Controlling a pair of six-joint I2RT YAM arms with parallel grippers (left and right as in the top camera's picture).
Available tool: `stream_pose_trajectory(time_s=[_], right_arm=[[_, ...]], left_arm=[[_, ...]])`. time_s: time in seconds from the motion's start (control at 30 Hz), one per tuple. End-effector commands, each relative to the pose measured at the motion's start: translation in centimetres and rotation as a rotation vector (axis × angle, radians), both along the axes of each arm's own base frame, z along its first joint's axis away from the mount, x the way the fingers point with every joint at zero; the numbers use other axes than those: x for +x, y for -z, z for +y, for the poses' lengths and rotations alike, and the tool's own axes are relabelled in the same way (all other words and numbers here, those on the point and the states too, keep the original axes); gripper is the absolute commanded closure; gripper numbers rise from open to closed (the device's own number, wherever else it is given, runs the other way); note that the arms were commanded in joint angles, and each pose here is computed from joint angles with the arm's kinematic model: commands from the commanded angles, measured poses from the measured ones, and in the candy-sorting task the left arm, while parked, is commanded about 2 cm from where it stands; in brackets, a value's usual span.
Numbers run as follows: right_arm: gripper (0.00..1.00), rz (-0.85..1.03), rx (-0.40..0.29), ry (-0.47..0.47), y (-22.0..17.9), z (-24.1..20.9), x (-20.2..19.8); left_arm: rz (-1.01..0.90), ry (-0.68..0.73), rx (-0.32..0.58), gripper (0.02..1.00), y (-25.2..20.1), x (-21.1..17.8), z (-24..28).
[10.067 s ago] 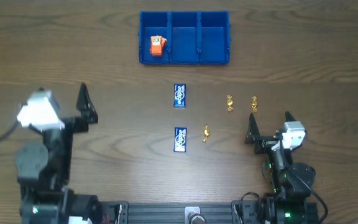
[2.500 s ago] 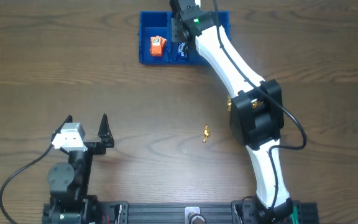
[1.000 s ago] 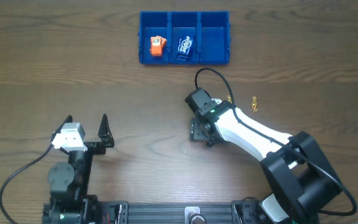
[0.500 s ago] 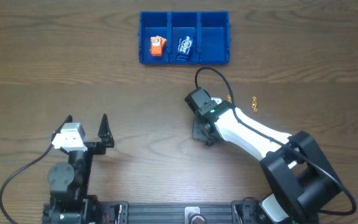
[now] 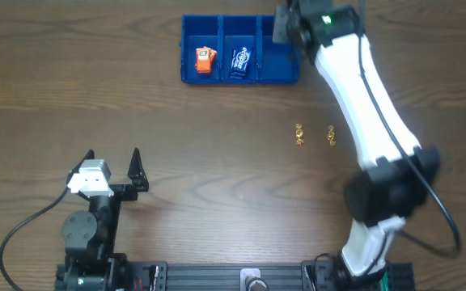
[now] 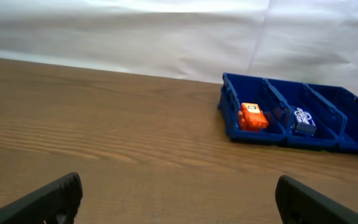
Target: Sort Candies Into Trays
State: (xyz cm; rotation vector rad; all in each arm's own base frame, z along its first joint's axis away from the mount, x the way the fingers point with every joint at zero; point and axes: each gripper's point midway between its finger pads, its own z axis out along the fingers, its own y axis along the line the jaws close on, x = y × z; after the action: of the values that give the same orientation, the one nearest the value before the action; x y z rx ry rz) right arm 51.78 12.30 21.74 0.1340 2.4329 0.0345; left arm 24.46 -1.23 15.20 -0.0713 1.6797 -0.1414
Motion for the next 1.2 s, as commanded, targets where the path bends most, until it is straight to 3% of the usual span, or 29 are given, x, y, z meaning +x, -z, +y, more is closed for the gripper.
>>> stream_pose_trajectory(time_s=[0.03,0.2,0.27,0.3,0.33,0.37,0.43,0.53,0.67,0.83,0.97,1.2], right_arm=[[0.831,0.085,-0.028,-0.042,6.6,0.5,2.5],[0.822,0.127,-0.033,-0.046,9.7,0.8,3.0],[0.776,0.127,-0.033,-0.046,9.7,0.8,3.0],[0.687,0.127,-0.034,-0.046,9.7,0.8,3.0],[0.492,0.128,-0.036,-0.049,9.7,0.8,3.0],[0.364,0.128,-0.036,-0.050,9.7,0.8,3.0],[0.220,0.116,-0.040,-0.060,9.0,0.9,2.9],[0.209,0.102,-0.036,-0.059,7.4,0.5,1.7],[0.220,0.114,-0.038,-0.059,6.8,-1.6,-5.5],[0.226,0.339,-0.045,-0.080,14.8,-3.3,-15.1],[0.229,0.441,-0.061,-0.062,18.8,-3.9,-17.7],[0.255,0.491,-0.074,-0.060,21.9,-3.9,-17.6]], left_arm=[[0.050,0.011,0.018,0.020,1.6,-0.1,-0.1],[0.050,0.011,0.018,0.020,1.6,-0.1,-0.1],[0.050,0.011,0.018,0.023,1.6,-0.1,-0.1],[0.050,0.011,0.018,0.020,1.6,-0.1,-0.1],[0.050,0.011,0.018,0.020,1.6,-0.1,-0.1],[0.050,0.011,0.018,0.020,1.6,-0.1,-0.1],[0.050,0.011,0.018,0.020,1.6,-0.1,-0.1],[0.050,0.011,0.018,0.020,1.6,-0.1,-0.1],[0.050,0.011,0.018,0.020,1.6,-0.1,-0.1],[0.050,0.011,0.018,0.020,1.6,-0.1,-0.1],[0.050,0.011,0.018,0.020,1.6,-0.1,-0.1],[0.050,0.011,0.018,0.020,1.6,-0.1,-0.1]])
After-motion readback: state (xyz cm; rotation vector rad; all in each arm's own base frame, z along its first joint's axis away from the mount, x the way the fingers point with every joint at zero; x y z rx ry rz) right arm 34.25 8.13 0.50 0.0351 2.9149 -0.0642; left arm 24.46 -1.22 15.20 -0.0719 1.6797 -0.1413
